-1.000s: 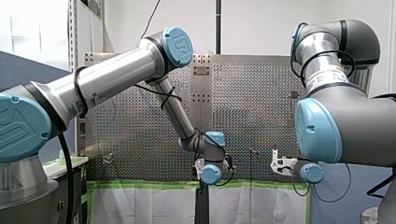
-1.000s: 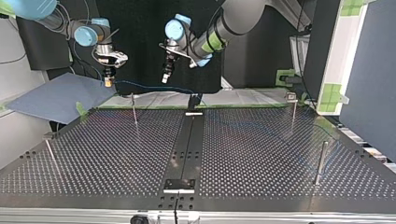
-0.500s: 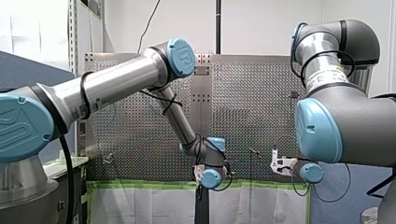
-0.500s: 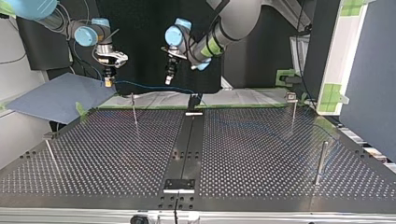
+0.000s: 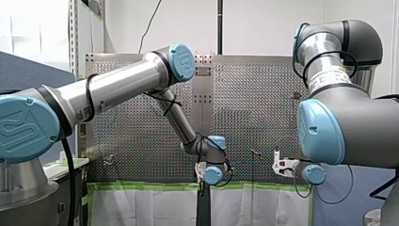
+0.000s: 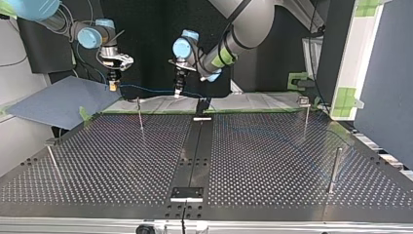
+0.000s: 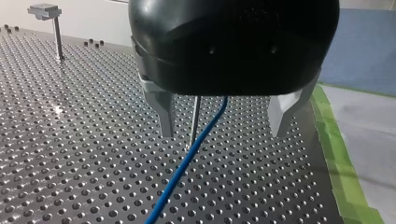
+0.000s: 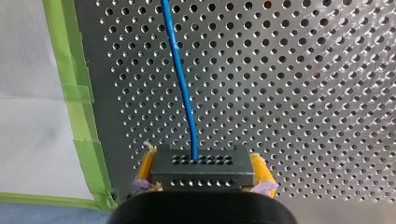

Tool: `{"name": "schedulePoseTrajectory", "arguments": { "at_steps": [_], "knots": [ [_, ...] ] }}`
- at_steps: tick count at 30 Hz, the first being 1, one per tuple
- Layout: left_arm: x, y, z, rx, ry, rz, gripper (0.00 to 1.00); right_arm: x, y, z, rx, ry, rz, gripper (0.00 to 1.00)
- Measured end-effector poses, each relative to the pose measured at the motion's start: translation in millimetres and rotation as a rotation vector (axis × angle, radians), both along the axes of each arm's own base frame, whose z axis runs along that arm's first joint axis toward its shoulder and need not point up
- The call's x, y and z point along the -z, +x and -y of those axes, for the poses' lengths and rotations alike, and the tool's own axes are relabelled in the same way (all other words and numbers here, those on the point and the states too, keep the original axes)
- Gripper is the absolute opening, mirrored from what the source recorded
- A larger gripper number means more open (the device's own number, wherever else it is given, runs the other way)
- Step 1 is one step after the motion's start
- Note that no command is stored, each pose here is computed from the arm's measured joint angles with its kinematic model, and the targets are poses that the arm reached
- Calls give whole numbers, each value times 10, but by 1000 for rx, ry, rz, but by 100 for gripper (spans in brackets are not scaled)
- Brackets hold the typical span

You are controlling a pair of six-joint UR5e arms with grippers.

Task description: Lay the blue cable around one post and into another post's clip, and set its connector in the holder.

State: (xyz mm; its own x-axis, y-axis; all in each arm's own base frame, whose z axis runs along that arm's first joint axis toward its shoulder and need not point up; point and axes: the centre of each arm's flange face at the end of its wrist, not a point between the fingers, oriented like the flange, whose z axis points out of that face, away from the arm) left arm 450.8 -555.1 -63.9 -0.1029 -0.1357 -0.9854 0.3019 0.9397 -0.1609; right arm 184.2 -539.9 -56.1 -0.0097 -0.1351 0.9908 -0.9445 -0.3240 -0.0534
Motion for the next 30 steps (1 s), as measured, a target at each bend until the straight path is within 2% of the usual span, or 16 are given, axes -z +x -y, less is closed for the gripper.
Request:
{"name": "schedulePoseTrajectory", "arguments": {
  "at_steps": [8,13,21,23,24,25,26,27,28,30],
  "knots": [
    [15,-3,-21,-1,14,-13,100,1,-2,0,1,0,0,0],
    [28,-18,-32,2,28,-27,100,1,-46,15,18,0,-2,0],
    [25,-18,-27,13,29,-32,100,1,-61,20,24,0,-2,0],
    [24,-20,-14,25,28,-32,76,1,-61,19,24,0,-3,0],
    [24,-21,-9,30,28,-32,76,1,-61,19,24,0,-3,0],
    [23,-22,-6,34,27,-32,60,1,-61,19,24,0,-3,0],
    [22,-23,-2,37,28,-32,51,1,-61,19,24,0,-3,0],
    [22,-23,0,39,28,-31,51,1,-61,20,24,-1,-3,0],
    [23,-25,2,40,29,-31,42,0,-62,21,24,-1,-3,0],
    [23,-28,6,43,29,-31,39,0,-62,21,24,-1,-4,0]
  ]
}}
